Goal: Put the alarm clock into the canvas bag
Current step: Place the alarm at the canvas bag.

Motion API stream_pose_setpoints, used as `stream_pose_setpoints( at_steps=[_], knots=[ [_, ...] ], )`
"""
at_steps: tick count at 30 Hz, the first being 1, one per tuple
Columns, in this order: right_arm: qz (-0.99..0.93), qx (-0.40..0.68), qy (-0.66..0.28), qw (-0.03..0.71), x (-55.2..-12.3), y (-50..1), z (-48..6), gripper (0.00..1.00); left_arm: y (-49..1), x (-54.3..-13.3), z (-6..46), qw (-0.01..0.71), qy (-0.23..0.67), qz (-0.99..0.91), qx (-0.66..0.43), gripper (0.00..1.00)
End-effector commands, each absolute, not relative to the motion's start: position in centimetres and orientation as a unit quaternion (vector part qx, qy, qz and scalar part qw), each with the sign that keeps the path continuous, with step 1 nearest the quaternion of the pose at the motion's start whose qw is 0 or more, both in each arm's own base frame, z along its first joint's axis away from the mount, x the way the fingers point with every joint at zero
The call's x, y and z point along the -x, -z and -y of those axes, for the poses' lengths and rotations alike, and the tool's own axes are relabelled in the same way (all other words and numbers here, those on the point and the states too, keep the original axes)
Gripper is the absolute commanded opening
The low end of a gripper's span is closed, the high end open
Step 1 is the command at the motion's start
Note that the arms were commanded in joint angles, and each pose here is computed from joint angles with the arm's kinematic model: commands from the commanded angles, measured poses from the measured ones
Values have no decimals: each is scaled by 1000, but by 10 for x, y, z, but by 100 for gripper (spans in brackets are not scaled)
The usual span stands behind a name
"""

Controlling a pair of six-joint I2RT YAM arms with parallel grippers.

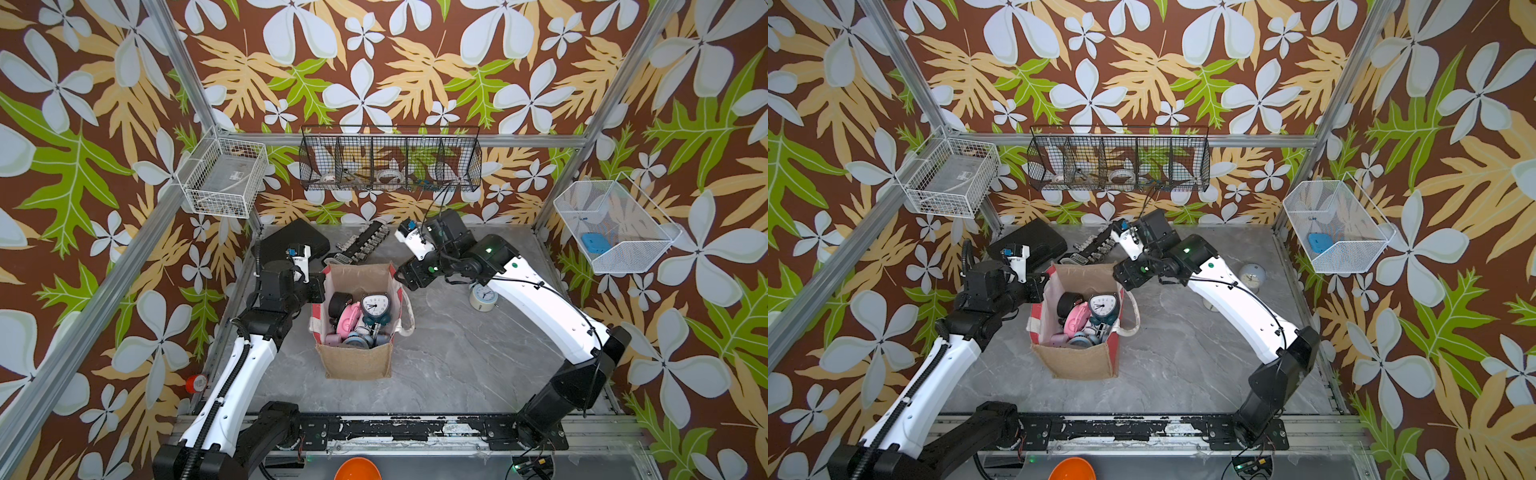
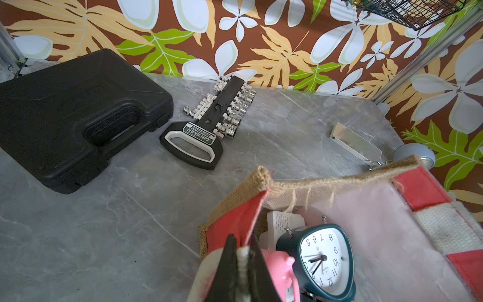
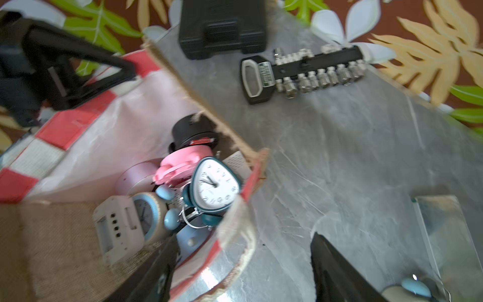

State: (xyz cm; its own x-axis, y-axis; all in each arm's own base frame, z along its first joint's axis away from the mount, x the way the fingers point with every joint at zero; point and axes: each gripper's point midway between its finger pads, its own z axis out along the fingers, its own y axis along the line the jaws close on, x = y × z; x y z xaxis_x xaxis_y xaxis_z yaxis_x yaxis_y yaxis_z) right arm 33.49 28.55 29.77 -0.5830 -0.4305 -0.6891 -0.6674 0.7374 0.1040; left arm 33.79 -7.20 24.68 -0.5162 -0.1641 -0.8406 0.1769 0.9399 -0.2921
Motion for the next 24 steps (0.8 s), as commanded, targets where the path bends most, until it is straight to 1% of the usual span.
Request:
stream_pose_setpoints(
  at_steps=[1,6,11,18,24],
  knots=[
    [-888,242,-165,354,-360,-298,-248,77,-264,-346,73,524,178,-833,-8,0],
    [-917,145,-130,347,-389,-273,-178,75,-265,-346,73,525,178,-832,-8,0],
    [-941,88,-78,317,-403,-232,-124,76,-264,-346,73,523,178,-833,-8,0],
    [-963,42,-45,261,-407,-171,-74,78,-263,-346,73,523,177,-833,-7,0],
    [-974,31,6,224,-402,-125,-49,86,-264,-346,72,525,177,-833,-7,0]
  ],
)
